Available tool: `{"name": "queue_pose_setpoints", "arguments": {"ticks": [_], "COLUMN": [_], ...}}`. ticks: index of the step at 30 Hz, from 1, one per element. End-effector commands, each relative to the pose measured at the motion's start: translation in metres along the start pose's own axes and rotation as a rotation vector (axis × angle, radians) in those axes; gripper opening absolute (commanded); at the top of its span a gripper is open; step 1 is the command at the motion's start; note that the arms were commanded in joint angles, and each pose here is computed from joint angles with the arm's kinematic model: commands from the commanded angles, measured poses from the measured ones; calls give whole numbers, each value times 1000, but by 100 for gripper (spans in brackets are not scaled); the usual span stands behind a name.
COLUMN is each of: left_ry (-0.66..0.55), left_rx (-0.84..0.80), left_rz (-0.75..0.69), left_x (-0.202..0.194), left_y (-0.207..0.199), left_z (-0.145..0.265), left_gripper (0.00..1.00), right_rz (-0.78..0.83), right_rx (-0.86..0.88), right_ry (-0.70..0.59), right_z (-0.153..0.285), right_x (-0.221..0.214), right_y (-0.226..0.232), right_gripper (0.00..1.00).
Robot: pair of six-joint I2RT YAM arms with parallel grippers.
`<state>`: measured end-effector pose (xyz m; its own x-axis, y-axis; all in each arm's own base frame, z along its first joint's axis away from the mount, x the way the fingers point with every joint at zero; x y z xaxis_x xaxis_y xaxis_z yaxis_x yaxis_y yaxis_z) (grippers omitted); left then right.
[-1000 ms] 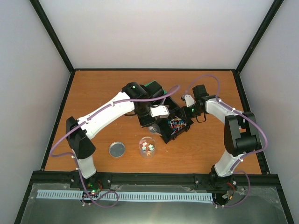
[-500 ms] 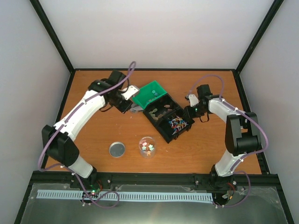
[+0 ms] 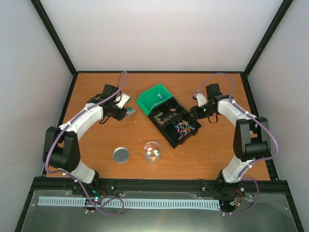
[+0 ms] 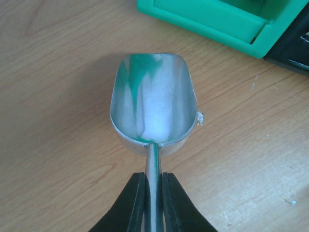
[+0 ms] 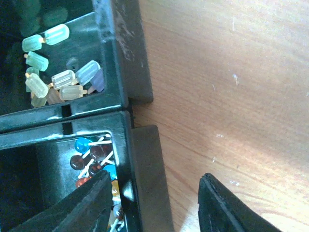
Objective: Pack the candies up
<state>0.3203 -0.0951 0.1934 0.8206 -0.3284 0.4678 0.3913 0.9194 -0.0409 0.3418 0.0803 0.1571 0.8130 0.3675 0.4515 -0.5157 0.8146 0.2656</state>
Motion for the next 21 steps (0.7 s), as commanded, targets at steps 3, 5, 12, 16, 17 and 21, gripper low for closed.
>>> {"name": "queue_pose_setpoints", "arguments": {"ticks": [3, 5, 12, 16, 17, 21], "left_ry": [30, 84, 132, 126, 131, 143], "left_rx": [-2, -14, -47, -64, -70, -100], "left_rz": [-106, -133, -138, -125, -125, -160], "left_x": [-15, -29, -38, -33, -33, -39], "left_y": [3, 4, 3, 1, 0, -3], "left_z": [-29, -37, -39, -26, -22, -4], "left_gripper": [5, 8, 15, 22, 23, 33], "right_rz": [101, 120, 197, 234, 240, 273], "right_rx": [0, -2, 17, 44, 50, 81], "right_ry": [-88, -102, -163, -208, -219, -262], "right_z": [32, 38, 56, 67, 69, 80], "right_x": [22, 25, 32, 36, 37, 42], "right_y": [2, 2, 11, 18, 19, 27], "right_gripper": [54, 57, 65, 68, 68, 70]}}
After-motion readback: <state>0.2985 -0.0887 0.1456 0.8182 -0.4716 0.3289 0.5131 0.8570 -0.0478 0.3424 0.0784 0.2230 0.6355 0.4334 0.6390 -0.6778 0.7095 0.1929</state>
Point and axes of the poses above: each gripper's point midway between its finger pads, its own z axis back along the fingers, its own y axis along the line the jaws close on, x = y × z, the point moved 9 cm from there along z, back along the fingers, and after that the axes turned 7 degrees about z, right-handed, at the moved point
